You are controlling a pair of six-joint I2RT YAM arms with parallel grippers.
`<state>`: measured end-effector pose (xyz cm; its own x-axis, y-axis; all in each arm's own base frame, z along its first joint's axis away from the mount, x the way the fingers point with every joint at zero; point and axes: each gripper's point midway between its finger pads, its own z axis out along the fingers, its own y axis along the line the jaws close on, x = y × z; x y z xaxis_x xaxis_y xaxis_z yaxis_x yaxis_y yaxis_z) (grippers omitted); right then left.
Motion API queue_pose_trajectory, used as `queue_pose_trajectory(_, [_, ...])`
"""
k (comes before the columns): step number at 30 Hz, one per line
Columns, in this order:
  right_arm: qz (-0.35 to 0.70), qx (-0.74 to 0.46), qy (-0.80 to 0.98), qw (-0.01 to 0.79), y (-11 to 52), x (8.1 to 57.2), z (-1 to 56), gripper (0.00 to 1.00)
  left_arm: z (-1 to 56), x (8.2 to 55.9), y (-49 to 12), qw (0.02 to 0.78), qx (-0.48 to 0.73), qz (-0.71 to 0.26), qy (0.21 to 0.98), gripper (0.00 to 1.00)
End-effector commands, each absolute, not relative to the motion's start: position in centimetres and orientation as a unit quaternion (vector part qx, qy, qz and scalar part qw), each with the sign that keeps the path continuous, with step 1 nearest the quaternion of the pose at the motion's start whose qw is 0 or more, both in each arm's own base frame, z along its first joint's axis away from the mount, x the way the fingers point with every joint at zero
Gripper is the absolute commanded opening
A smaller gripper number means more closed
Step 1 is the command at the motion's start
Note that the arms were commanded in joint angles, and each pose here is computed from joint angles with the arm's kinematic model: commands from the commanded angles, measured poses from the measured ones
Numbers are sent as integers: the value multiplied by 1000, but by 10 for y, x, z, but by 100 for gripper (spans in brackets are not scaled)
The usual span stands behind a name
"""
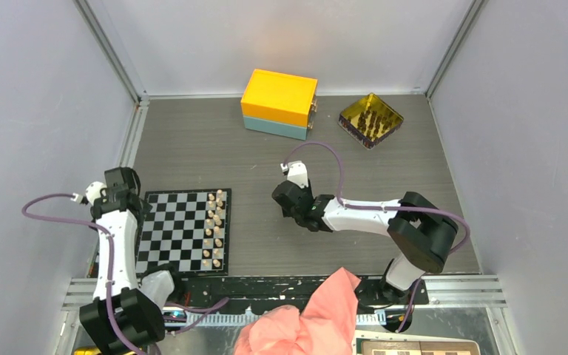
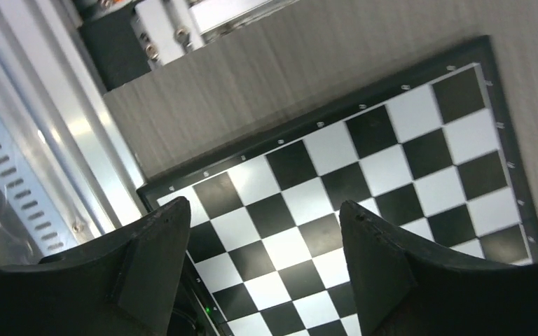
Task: Set up the chess pieces on the board
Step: Move the chessboard to the center of the board.
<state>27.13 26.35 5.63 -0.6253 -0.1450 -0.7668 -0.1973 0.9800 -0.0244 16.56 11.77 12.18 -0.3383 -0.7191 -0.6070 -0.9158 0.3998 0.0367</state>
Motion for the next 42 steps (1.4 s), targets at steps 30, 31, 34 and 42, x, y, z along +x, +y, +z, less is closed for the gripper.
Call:
queue_pose_trajectory(30, [105,-181,875,436,378,273,64,6,50,183,168,170,-705,144,673,54])
queue_pose_trajectory(31, [105,-184,875,435,380,273,62,5,50,184,169,168,-705,145,674,54])
queue_pose_trajectory(34, [108,-189,876,431,385,274,59,1,50,184,171,163,-702,149,677,53])
queue_pose_trajectory(42, [107,-188,877,429,391,276,51,0,43,180,168,163,-695,150,684,50])
